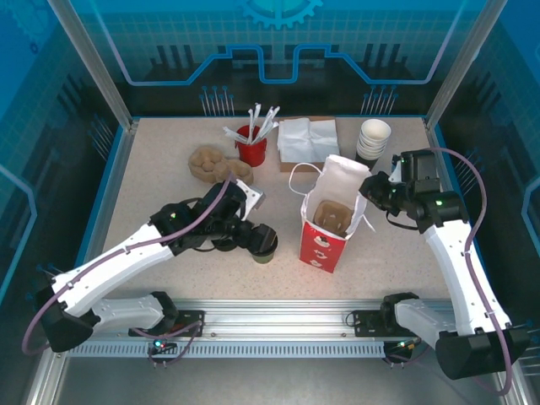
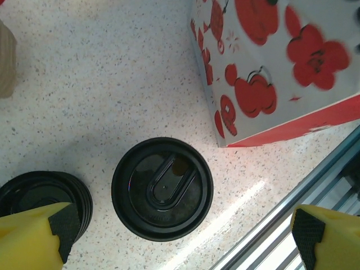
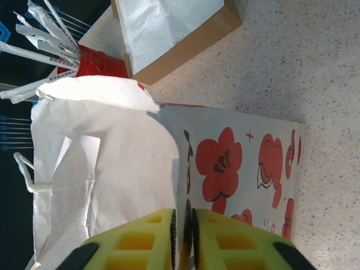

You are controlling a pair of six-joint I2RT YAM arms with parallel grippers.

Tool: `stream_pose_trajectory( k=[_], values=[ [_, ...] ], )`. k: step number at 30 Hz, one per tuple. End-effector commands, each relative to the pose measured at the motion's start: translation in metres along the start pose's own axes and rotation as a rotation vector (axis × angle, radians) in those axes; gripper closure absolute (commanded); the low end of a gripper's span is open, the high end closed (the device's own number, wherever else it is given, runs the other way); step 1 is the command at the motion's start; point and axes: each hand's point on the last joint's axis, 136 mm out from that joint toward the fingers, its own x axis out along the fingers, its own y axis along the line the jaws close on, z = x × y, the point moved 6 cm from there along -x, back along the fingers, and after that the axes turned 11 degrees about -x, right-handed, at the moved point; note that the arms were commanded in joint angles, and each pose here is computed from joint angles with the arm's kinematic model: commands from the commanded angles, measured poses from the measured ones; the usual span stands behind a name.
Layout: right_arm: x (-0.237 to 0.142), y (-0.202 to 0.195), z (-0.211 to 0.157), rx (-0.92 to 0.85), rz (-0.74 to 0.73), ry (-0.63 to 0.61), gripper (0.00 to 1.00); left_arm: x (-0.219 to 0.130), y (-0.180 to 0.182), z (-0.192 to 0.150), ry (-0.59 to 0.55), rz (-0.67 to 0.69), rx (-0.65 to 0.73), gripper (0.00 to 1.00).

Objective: Pack the takeout coffee

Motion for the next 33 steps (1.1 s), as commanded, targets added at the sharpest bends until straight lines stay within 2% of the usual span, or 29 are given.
stream_pose_trajectory(
  k=[1, 5, 9, 19, 25, 30, 33],
  values=[
    [-0.003, -0.002, 0.001, -0.013, 0.023, -0.002, 0.79, 0.009, 0.006, -0.006, -0.023, -0.004, -0.052, 0.01],
    [-0.009, -0.004, 0.001, -0.020, 0.014, -0.012, 0.72, 0.021, 0.005, -0.018, -0.010, 0.009, -0.045, 0.01],
    [-0.023, -0.007, 0.004, -0.072, -0.017, -0.054, 0.66, 0.026, 0.009, -0.023, -0.024, 0.084, -0.006, 0.01],
    [-0.067, -0.007, 0.005, -0.129, -0.032, -0.169, 0.62, 0.050, 0.004, -0.033, 0.017, 0.216, 0.044, 0.01],
    [-0.072, -0.009, 0.001, -0.130, -0.028, -0.179, 0.59, 0.061, 0.006, -0.036, 0.052, 0.264, 0.026, 0.01],
    [-0.070, -0.011, -0.001, -0.127, -0.026, -0.168, 0.59, 0.066, 0.004, -0.037, 0.062, 0.254, 0.004, 0.01],
    [-0.069, -0.012, -0.002, -0.124, -0.023, -0.164, 0.59, 0.069, 0.003, -0.037, 0.073, 0.263, -0.003, 0.04]
  ],
)
